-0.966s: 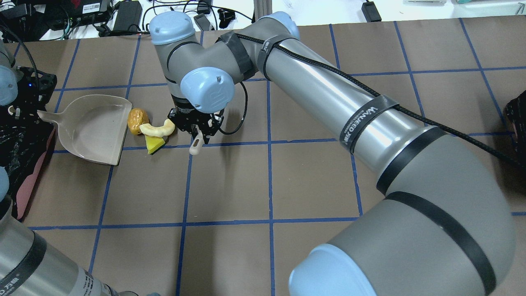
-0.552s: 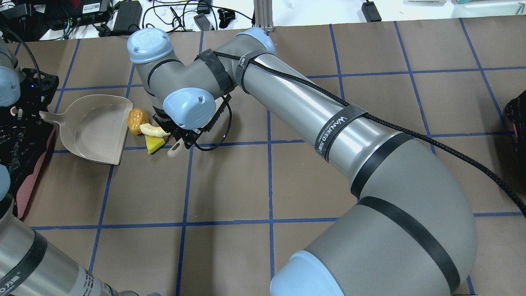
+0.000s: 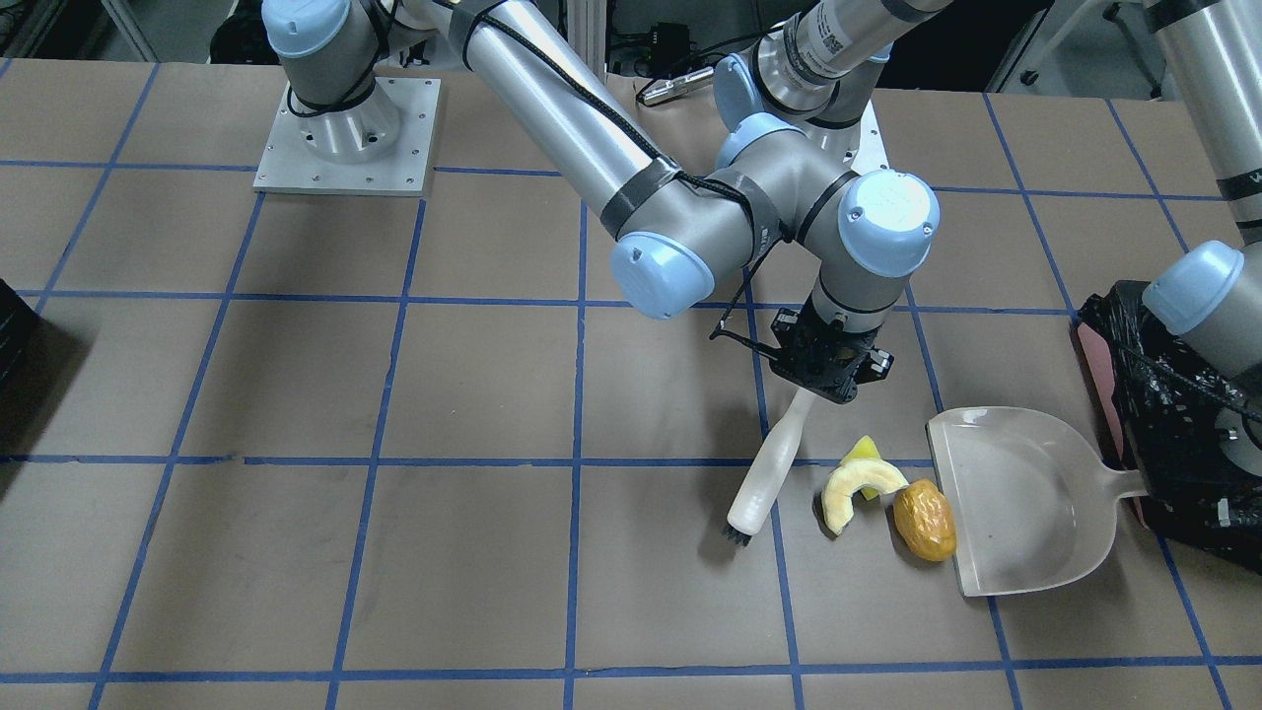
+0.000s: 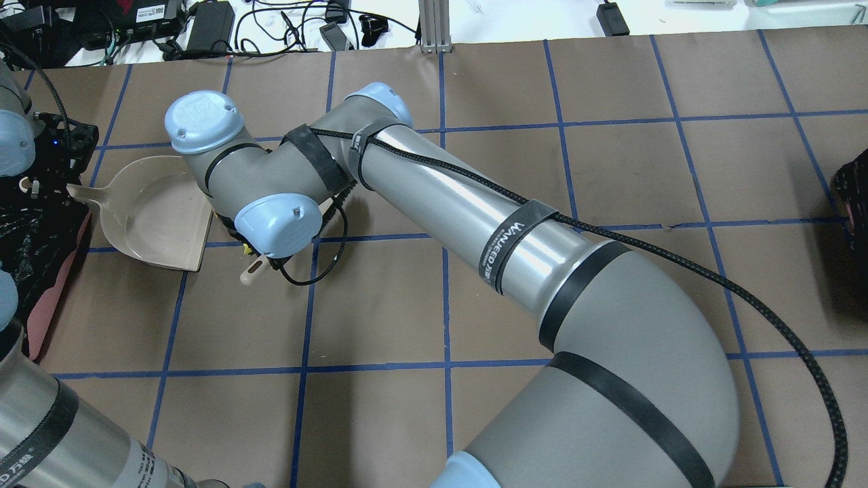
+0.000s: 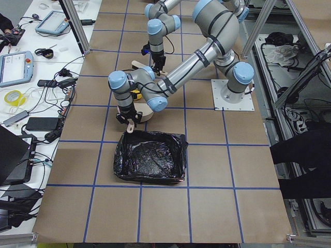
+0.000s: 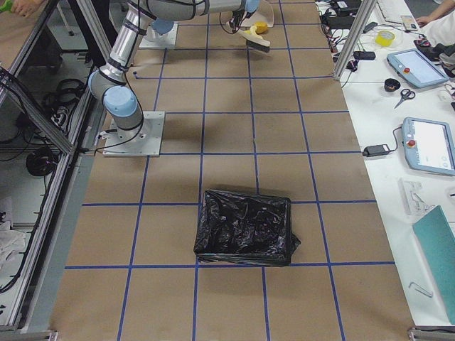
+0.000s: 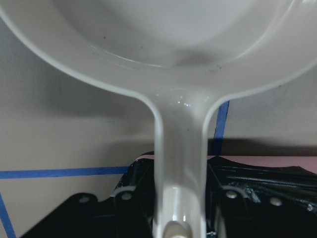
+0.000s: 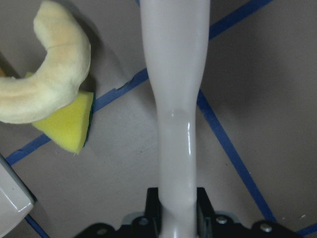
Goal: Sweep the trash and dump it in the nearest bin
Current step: 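Sweep the cookie, peel and sponge into the dustpan with the right-held brush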
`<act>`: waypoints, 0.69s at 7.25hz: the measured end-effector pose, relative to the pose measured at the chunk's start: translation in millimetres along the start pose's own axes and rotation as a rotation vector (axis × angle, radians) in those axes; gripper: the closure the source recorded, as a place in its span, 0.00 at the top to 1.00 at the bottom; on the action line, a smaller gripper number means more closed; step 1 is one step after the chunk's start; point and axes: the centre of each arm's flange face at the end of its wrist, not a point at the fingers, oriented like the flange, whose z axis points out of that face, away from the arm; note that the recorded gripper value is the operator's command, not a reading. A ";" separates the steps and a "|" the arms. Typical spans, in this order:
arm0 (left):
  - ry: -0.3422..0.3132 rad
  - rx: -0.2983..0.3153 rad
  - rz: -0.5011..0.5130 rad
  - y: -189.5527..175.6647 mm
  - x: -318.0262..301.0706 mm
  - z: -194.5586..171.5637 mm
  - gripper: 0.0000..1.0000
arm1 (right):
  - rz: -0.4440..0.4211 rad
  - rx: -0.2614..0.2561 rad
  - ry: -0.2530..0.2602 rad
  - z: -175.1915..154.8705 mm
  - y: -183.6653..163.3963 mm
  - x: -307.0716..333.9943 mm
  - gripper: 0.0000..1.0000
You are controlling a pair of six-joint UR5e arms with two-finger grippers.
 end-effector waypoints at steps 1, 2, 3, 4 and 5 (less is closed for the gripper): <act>0.000 0.000 0.000 -0.1 0.0 0.1 0.00 | -0.004 -0.003 0.000 7.1 13.9 -2.5 0.00; 0.002 0.000 -0.001 -0.4 0.2 0.6 0.00 | -0.008 -0.006 0.005 13.6 23.0 -3.8 0.00; 0.003 0.002 -0.002 -0.9 0.5 1.3 0.00 | -0.014 -0.010 0.012 22.3 29.9 -5.0 0.00; 0.003 0.003 -0.002 -1.2 0.9 1.5 0.00 | -0.026 -0.010 0.009 29.8 34.3 -7.4 0.00; 0.001 0.002 -0.002 -1.3 1.1 1.0 0.00 | -0.048 -0.006 -0.006 32.8 35.9 -11.4 0.00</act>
